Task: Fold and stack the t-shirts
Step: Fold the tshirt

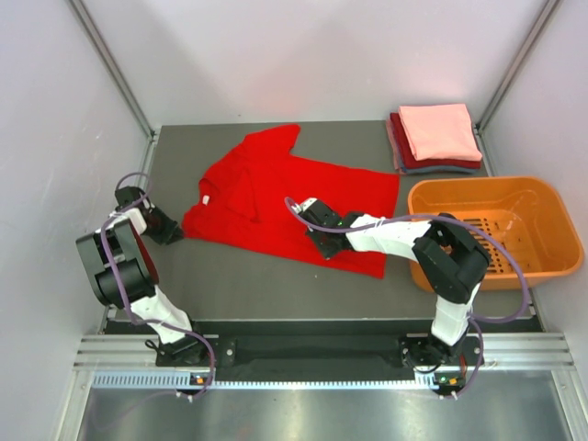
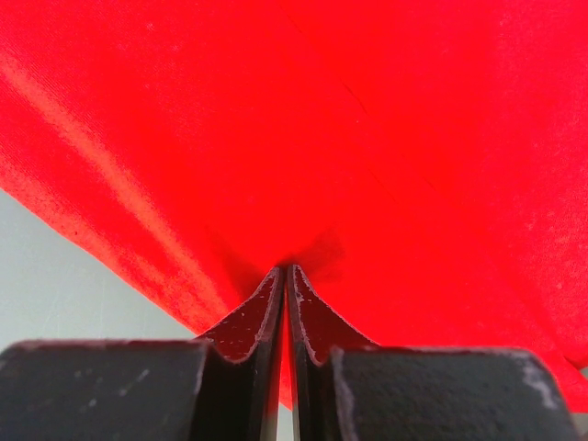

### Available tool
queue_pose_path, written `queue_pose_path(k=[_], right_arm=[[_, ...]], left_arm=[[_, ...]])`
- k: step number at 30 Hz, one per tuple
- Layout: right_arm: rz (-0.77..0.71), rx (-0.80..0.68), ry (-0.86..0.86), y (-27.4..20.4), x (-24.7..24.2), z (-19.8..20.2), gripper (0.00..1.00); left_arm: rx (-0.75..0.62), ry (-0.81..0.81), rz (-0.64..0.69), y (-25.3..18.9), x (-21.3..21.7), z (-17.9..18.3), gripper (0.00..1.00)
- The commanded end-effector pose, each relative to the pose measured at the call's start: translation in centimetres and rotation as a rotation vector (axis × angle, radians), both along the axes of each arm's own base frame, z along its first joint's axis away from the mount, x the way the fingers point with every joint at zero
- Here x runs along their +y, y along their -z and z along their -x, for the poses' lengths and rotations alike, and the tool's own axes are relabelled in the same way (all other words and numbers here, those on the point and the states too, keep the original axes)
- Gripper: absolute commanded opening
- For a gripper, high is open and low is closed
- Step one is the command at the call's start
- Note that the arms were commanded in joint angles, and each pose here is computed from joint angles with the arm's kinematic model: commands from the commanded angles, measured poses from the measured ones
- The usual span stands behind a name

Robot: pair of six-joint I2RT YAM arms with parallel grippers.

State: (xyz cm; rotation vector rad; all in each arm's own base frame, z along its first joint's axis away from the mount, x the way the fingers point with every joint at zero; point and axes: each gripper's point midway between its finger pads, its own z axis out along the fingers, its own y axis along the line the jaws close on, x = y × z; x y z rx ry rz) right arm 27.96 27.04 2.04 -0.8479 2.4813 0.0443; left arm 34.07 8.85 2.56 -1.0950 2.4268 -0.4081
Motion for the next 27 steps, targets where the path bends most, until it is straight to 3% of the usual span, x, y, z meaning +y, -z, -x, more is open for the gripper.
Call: queue_pose_path(k=[1,3,4,5,13,24,27], right_arm=[[0.089,0.052,0.03,2.7,-3.0,0.7,0.05],[0.088,0.058,0.031,2.9,-3.0,0.8,0.05],[0.09,0.06,0.032,2.9,-3.0,0.8,0.05],[0.092,0.065,0.035,3.0,-3.1,0.9,0.05],[0.112,0.094,0.058,3.7,-3.8,1.1,0.05],[0.136,0.101,0.071,3.9,-4.5,1.5,0.04],[0.134,0.101,0.065,3.8,-4.5,1.5,0.04]], left_arm=[[-0.068,-0.005,-0.012,-0.3,0.8,-2.4,0.21],[-0.082,0.005,0.025,-0.1,0.3,-2.9,0.11],[-0.087,0.007,0.025,-0.3,0.2,-3.3,0.01],[-0.069,-0.003,0.004,-0.1,0.7,-3.2,0.0],[0.02,-0.014,-0.213,-1.4,4.5,-3.2,0.0],[0.107,-0.027,-0.31,-1.6,5.7,-2.3,0.0],[0.08,-0.023,-0.327,-3.2,5.9,-2.9,0.1]])
